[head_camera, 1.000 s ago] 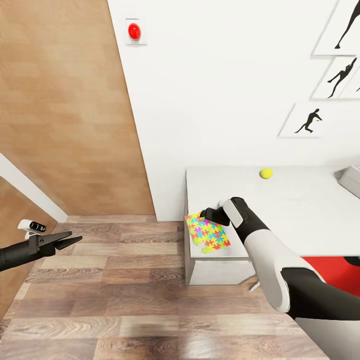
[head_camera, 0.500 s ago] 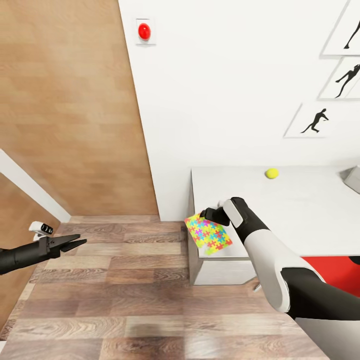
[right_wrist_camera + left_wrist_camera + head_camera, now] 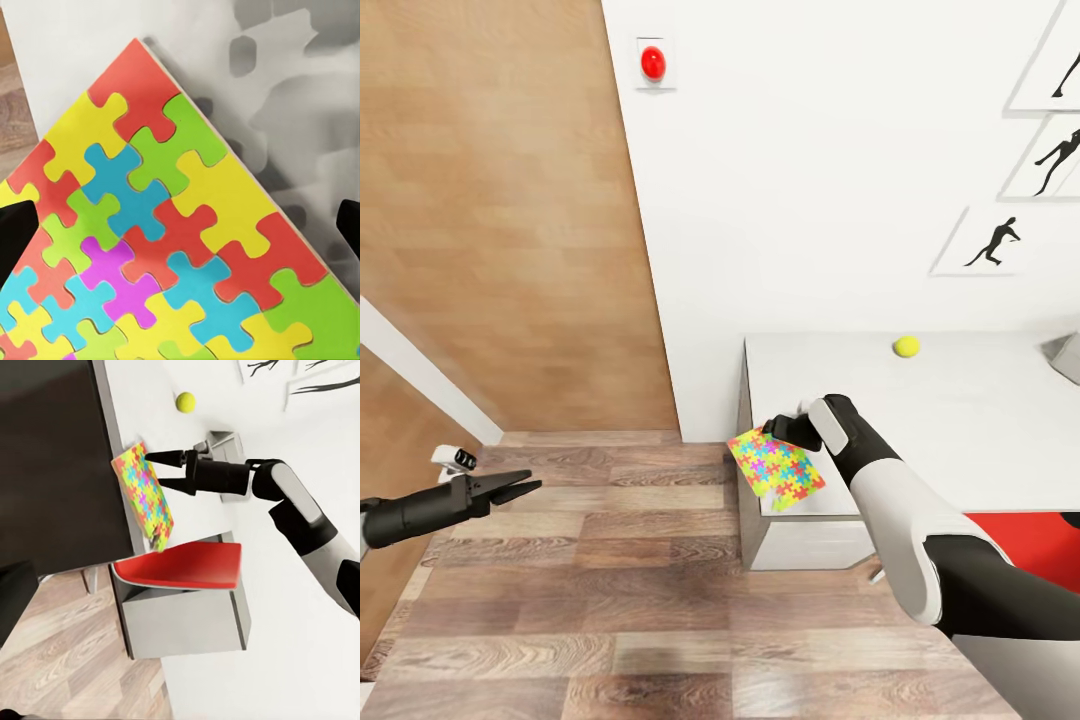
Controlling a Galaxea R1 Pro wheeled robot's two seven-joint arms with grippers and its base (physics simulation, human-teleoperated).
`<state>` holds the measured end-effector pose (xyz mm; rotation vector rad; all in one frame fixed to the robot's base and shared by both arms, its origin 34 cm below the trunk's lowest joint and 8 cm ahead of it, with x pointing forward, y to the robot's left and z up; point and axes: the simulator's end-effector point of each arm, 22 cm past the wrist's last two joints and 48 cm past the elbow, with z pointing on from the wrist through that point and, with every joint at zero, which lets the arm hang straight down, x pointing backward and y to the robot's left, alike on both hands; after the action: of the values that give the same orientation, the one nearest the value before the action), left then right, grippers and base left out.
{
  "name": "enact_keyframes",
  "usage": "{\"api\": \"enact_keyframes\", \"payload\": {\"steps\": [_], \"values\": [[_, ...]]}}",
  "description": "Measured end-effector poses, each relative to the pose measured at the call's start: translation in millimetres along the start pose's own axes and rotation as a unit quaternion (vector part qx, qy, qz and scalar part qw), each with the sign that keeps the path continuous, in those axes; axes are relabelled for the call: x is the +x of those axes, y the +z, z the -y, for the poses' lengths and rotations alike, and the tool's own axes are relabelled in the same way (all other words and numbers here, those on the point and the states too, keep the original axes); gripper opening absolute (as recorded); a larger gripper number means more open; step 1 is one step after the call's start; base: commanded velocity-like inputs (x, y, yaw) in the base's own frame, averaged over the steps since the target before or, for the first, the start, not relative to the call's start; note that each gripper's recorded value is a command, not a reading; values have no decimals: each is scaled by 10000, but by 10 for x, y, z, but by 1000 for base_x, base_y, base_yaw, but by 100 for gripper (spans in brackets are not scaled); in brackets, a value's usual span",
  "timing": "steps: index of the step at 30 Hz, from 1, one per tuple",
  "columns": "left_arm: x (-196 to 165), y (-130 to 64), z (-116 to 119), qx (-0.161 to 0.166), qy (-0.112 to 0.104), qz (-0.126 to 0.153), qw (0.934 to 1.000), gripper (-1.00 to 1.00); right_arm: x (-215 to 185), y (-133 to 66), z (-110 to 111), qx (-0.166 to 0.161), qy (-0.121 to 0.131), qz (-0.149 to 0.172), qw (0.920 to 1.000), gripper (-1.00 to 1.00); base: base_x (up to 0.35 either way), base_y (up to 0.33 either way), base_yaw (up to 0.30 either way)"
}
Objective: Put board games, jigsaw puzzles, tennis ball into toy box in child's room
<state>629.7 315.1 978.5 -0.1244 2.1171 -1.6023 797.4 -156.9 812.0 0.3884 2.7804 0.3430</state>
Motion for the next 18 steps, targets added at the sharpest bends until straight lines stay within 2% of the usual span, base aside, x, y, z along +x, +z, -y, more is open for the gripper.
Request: {"api": "enact_keyframes", "payload": {"steps": [3,6,9,11,13,14,15,18], "values": [[73,146,-69,-94,-23,-60,9999,100,-7,-2,2,2,0,12,10000,100,0,0,0],[182,316,-245,-407,-67,-142,9990,100,-17,-4,10,9,-1,30,10000,100,0,0,0],[366,562,-553,-978,-163,-252,9948,100,-39,-12,17,8,5,63,10000,100,0,0,0],[439,668,-668,-1194,-220,-276,9922,100,-33,-9,23,8,11,66,10000,100,0,0,0],[509,854,-801,-1472,-284,-282,9883,100,3,8,48,7,25,48,10000,100,0,0,0],[486,1069,-874,-1711,-287,-242,9845,100,-6,-3,60,-106,131,83,9998,100,0,0,0],[462,1239,-928,-1880,-301,-219,9815,100,-61,-16,169,-51,84,155,9998,100,0,0,0],[528,1551,-1209,-2559,-503,-246,9651,100,-358,-226,301,-476,97,658,9967,100,0,0,0]]}}
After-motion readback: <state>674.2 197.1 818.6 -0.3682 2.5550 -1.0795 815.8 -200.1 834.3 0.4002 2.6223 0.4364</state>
